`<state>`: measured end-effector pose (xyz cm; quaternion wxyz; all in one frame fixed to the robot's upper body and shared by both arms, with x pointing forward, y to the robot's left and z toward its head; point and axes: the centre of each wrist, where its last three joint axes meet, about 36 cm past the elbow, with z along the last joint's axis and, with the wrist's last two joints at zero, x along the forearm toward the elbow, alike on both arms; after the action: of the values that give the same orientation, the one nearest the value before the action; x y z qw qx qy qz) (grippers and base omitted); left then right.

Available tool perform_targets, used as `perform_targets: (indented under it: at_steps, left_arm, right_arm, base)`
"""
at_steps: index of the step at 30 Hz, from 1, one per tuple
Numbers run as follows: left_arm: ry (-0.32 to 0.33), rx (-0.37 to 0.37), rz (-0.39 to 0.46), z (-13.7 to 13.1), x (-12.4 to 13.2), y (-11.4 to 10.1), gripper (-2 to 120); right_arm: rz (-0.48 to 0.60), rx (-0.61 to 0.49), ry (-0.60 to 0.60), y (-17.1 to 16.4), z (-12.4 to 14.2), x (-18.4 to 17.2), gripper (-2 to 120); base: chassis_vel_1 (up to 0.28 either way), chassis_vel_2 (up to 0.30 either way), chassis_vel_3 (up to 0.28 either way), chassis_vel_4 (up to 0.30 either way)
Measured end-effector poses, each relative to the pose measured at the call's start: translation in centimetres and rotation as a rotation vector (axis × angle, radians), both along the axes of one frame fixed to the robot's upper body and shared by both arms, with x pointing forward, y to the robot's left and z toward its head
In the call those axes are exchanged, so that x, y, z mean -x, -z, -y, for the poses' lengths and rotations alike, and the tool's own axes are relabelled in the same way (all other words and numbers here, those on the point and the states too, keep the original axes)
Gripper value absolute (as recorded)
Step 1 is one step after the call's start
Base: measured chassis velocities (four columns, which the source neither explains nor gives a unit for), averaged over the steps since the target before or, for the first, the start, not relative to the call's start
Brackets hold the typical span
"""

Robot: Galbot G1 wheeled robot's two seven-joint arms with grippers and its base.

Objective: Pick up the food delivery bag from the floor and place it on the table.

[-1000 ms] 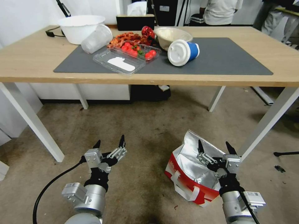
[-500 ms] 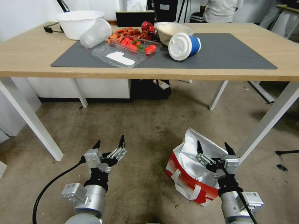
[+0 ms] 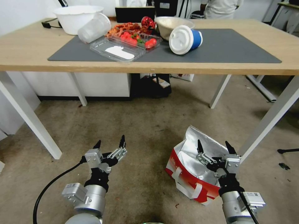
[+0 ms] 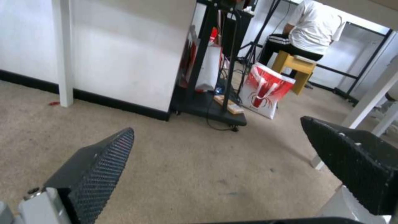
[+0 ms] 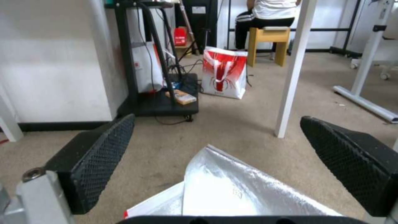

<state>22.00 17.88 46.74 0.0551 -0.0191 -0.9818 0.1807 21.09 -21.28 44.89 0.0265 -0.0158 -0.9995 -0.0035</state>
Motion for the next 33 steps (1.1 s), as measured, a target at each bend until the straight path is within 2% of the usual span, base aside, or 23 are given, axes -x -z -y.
perform_targets:
  at_steps: [33]
  left_arm:
    - [0.006, -0.006, 0.006, 0.02, 0.21, -0.01, 100]
  right_arm:
    - [-0.001, -0.005, 0.019, 0.48, -0.03, -0.08, 100]
  base:
    - [0.000, 0.000, 0.000, 0.000]
